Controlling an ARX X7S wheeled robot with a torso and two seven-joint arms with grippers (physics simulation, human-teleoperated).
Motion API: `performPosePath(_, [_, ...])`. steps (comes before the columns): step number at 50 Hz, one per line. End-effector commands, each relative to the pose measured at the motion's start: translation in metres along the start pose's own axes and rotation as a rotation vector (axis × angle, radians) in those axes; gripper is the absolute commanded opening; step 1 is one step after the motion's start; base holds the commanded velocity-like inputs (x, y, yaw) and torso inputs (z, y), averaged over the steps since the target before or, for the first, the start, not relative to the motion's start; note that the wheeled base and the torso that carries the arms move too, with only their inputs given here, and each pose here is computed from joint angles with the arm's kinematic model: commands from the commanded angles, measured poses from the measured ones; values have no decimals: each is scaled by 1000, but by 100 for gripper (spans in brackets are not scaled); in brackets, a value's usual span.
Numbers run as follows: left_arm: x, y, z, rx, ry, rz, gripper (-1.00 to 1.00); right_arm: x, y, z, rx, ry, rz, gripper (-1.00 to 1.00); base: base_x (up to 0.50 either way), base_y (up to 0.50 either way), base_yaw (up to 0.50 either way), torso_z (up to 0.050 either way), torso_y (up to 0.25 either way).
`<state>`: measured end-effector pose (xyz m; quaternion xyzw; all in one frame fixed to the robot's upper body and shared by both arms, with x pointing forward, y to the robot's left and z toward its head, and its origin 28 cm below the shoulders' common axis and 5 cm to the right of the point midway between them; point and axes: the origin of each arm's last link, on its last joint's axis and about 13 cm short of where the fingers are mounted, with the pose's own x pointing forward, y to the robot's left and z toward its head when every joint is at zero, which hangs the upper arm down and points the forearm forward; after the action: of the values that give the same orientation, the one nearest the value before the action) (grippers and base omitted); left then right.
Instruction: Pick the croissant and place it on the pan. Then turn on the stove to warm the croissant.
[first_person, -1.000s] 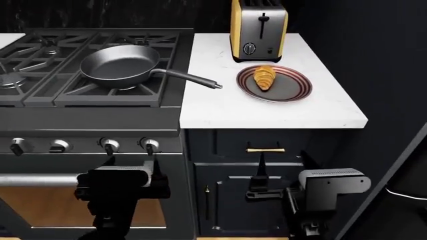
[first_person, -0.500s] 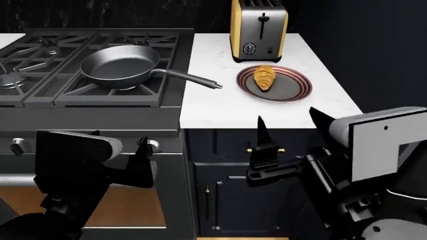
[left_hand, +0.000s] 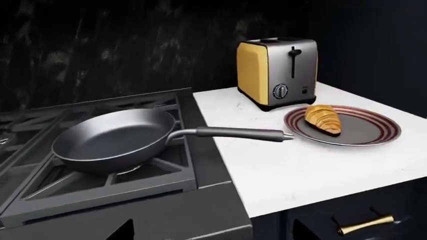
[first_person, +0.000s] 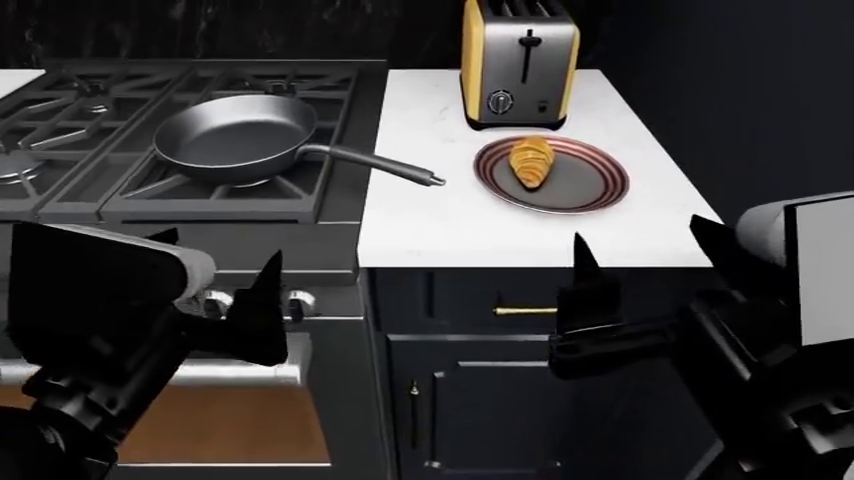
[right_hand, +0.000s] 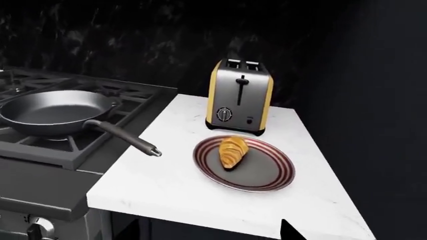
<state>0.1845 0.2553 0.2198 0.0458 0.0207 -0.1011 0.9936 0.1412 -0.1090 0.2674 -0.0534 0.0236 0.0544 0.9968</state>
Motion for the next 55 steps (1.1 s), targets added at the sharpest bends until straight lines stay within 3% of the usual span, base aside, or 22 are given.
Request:
performPosePath(1, [0,0,9,8,-20,-3,100,-4,-2,3,41,41,16,100,500,0,0,0,0])
performPosePath(39, [-4,-2,12,-8,-43,-41,100,-8,2,6,9,55,12,100,500,0,0,0,1])
performPosePath(55, [5,-2,7,-19,-19,-52,100,16,-3,24,27,223,29,100,13,0,0,0,0])
